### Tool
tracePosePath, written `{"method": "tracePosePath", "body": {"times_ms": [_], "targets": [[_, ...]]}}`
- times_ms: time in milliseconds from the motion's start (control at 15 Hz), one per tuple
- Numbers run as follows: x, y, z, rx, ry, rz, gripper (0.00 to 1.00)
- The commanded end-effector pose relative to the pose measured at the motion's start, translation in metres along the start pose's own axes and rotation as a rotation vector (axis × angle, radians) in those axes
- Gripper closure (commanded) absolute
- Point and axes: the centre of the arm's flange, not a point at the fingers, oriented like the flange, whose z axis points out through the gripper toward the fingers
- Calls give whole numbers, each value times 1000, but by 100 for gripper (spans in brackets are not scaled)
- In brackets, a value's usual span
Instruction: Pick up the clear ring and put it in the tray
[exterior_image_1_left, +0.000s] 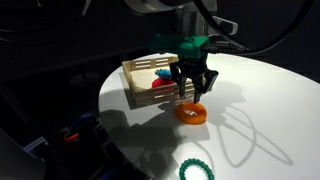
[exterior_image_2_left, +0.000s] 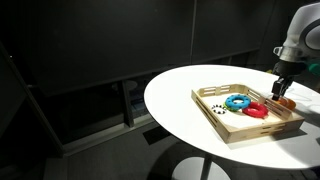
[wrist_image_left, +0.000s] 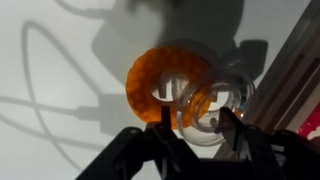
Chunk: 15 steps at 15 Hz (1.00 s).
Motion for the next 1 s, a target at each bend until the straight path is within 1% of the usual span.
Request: {"method": "tracePosePath", "body": {"times_ms": [0, 67, 133, 200, 267, 333, 667, 933], "targets": [[0, 0, 2, 9, 8, 22, 59], [0, 1, 1, 9, 9, 26, 73], [-1, 3, 0, 9, 10, 30, 80], [-1, 5, -2, 9, 14, 33, 90], [-2, 6, -4, 9, 17, 37, 95], [-2, 7, -5, 8, 18, 38, 91], [-4, 10, -18, 8, 34, 42, 91], [-3, 13, -46, -2, 75, 46, 91]]}}
